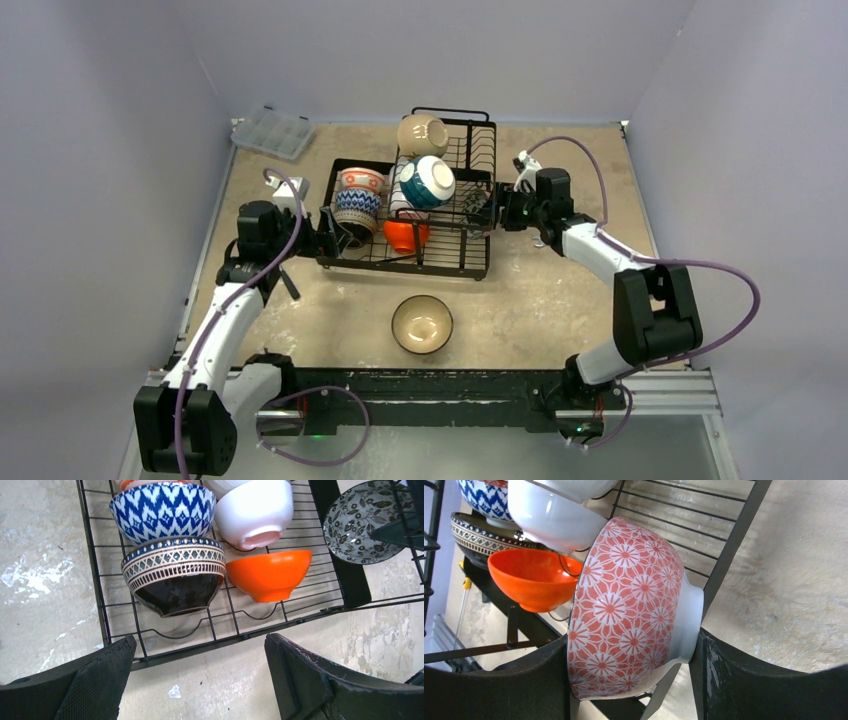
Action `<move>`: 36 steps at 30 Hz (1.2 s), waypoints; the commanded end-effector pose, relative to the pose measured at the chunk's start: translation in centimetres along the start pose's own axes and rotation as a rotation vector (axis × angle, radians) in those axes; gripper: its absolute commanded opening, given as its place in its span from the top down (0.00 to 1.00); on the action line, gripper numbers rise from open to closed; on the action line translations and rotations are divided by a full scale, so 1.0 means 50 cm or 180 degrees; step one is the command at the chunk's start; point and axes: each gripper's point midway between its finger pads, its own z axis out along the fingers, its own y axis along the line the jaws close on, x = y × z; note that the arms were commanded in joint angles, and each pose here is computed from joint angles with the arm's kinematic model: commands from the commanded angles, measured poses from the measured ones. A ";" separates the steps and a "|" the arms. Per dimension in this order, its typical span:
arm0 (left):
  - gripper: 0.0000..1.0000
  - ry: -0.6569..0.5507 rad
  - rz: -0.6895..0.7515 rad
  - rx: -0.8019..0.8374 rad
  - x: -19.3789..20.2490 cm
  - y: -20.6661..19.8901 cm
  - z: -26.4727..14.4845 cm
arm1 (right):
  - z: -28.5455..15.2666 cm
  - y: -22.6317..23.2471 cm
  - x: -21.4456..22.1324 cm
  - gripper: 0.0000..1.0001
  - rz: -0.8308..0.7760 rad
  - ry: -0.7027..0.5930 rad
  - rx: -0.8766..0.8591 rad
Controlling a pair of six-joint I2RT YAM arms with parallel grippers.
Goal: Load the bowls into the dish rack
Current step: Turn the bowl upside down on the dish rack.
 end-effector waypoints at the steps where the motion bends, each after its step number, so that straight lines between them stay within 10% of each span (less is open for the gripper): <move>1: 0.01 -0.0220 0.0067 0.0108 -0.030 -0.012 -0.004 | 0.017 0.031 -0.081 1.00 -0.0437 -0.0547 -0.0117; 36: 0.02 -0.0440 0.0239 0.0944 -0.039 -0.106 -0.008 | 0.006 0.127 0.002 1.00 0.0658 -0.0227 -0.0953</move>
